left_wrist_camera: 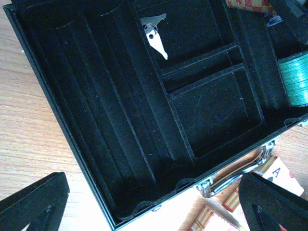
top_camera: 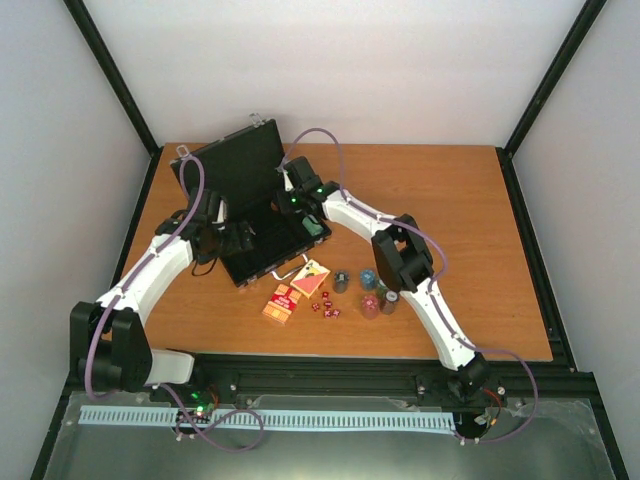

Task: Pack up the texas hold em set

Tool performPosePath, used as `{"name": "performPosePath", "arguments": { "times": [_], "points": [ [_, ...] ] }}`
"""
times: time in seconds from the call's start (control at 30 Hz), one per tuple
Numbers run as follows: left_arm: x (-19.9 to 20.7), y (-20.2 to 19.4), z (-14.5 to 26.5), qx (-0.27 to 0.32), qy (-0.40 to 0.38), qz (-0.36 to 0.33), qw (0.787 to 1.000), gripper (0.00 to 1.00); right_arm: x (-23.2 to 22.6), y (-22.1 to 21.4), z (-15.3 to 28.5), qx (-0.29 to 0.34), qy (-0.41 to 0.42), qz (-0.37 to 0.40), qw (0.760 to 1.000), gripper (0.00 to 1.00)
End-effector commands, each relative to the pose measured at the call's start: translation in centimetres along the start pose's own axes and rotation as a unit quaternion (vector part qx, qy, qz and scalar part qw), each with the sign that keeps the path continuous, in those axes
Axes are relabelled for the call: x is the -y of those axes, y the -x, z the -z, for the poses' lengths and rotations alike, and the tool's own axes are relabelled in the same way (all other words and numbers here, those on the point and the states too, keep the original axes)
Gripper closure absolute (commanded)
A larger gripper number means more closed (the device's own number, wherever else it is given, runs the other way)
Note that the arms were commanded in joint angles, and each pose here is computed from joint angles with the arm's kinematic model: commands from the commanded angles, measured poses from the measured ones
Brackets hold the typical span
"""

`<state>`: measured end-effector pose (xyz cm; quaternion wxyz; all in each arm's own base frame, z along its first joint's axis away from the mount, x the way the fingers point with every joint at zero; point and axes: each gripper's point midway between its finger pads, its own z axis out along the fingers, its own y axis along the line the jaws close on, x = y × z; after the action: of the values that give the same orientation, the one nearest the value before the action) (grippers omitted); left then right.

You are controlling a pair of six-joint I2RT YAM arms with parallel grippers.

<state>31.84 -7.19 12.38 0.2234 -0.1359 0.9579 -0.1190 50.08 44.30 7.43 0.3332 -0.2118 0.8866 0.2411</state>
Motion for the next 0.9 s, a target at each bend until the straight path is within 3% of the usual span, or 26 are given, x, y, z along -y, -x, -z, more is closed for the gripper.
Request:
{"name": "performPosePath", "arguments": {
  "times": [0.0, 0.13, 0.27, 0.6, 0.7, 0.8, 0.87],
  "points": [
    [0.2, -0.1, 0.6, 0.001, -0.008, -0.003, 1.0, 0.0, -0.4, 2.5, 0.3, 0.05, -0.036, 0.035, 0.997, 0.84],
    [0.0, -0.3, 0.5, -0.001, -0.006, -0.008, 1.0, 0.0, 0.4, 1.8, 0.3, 0.04, -0.058, 0.042, 0.997, 0.56],
    [0.1, -0.3, 0.5, -0.001, -0.008, -0.006, 1.0, 0.0, 0.0, 1.1, 0.7, 0.029, -0.051, 0.055, 0.997, 0.37],
    [0.2, -0.3, 0.8, 0.004, -0.013, -0.001, 1.0, 0.0, -3.0, 5.4, 6.0, 0.043, -0.02, 0.08, 0.996, 0.2],
    [0.2, -0.1, 1.0, 0.008, -0.012, -0.001, 1.0, 0.0, -2.9, 4.3, 7.8, 0.009, -0.028, 0.08, 0.996, 0.18],
    [0.3, 0.1, 1.3, 0.013, -0.014, 0.001, 1.0, 0.0, -1.3, 1.2, 9.6, -0.048, -0.061, 0.086, 0.993, 0.01],
    [0.4, 0.3, 1.5, 0.016, -0.015, 0.0, 1.0, 0.0, -0.2, -1.1, 11.2, -0.083, -0.076, 0.094, 0.989, 0.0]
  ]
}}
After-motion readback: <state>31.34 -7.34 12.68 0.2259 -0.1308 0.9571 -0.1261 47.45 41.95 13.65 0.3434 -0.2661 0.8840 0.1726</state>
